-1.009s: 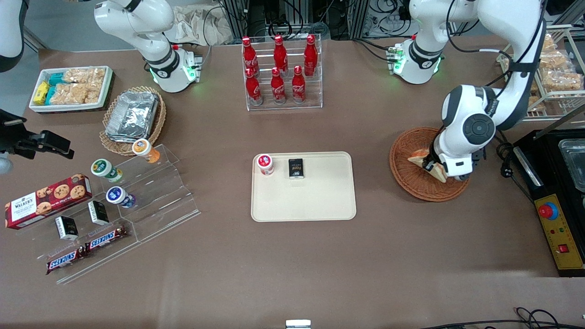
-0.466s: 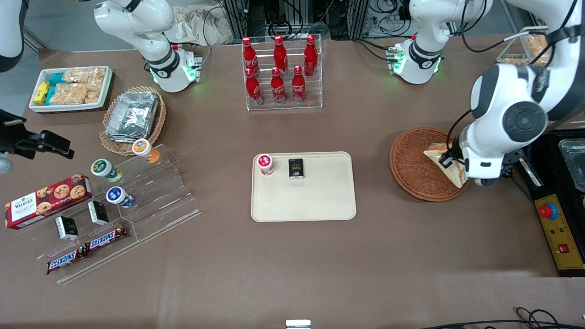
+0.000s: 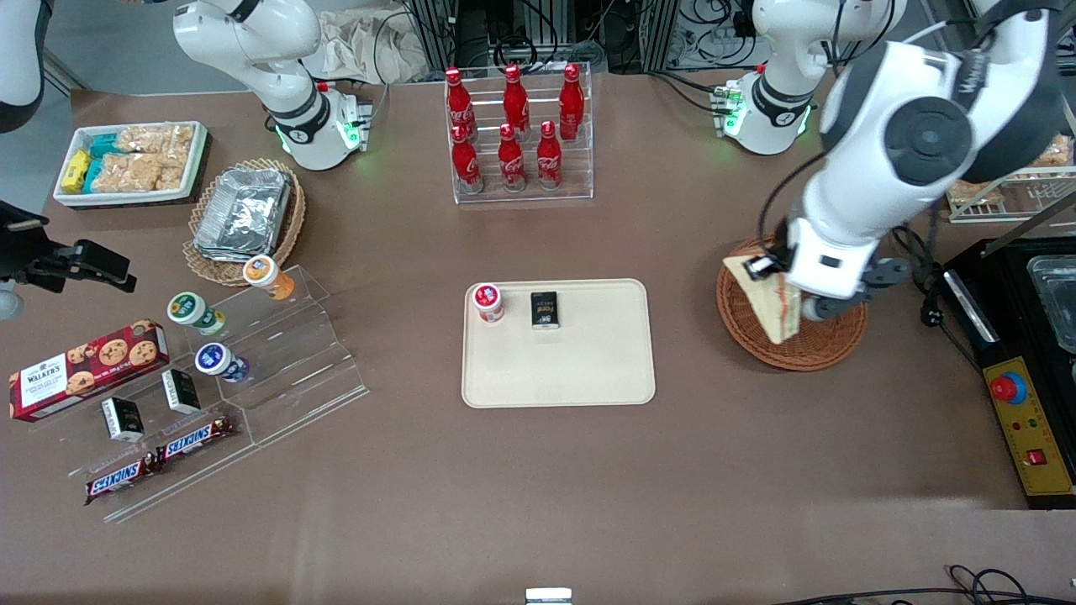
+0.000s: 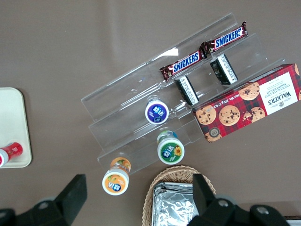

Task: Place sandwich from basket to tray
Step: 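Carry the sandwich with the left gripper over the beige tray, then lower the sandwich onto the tray and open the left gripper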

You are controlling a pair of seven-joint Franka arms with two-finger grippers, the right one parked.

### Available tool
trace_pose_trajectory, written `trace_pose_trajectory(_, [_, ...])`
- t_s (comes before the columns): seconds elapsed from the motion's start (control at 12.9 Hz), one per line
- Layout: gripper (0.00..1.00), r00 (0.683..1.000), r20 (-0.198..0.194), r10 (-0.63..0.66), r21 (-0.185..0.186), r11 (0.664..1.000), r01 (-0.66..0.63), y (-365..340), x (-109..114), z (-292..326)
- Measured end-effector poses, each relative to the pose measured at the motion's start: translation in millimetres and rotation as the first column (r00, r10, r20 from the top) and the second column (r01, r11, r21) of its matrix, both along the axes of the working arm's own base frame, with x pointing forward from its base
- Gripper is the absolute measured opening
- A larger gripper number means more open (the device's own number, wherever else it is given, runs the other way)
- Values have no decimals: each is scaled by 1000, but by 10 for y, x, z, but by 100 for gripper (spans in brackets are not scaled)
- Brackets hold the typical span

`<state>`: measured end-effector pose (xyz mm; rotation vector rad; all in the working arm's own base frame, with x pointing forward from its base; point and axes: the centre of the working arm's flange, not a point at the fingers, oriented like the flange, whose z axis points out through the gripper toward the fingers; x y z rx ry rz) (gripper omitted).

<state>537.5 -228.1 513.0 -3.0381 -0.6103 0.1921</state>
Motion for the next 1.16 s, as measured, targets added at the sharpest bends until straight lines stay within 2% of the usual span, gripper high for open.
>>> trace_pose_trajectory(0.23, [32, 995, -2, -95, -40, 995, 95, -547, -52, -314])
trace_pose_trajectory(0.54, [32, 981, -16, -193, -62, 980, 191, -1096, -32, -1073])
trace_pose_trajectory(0.7, [32, 972, -16, -236, -38, 971, 235, -1210, 15, -1514])
trace_pose_trajectory(0.93, [32, 965, -23, -261, -45, 965, 260, -1280, 80, -2101])
trace_pose_trajectory(1.16, [32, 954, -29, -297, -20, 955, 297, -1302, 84, -2441])
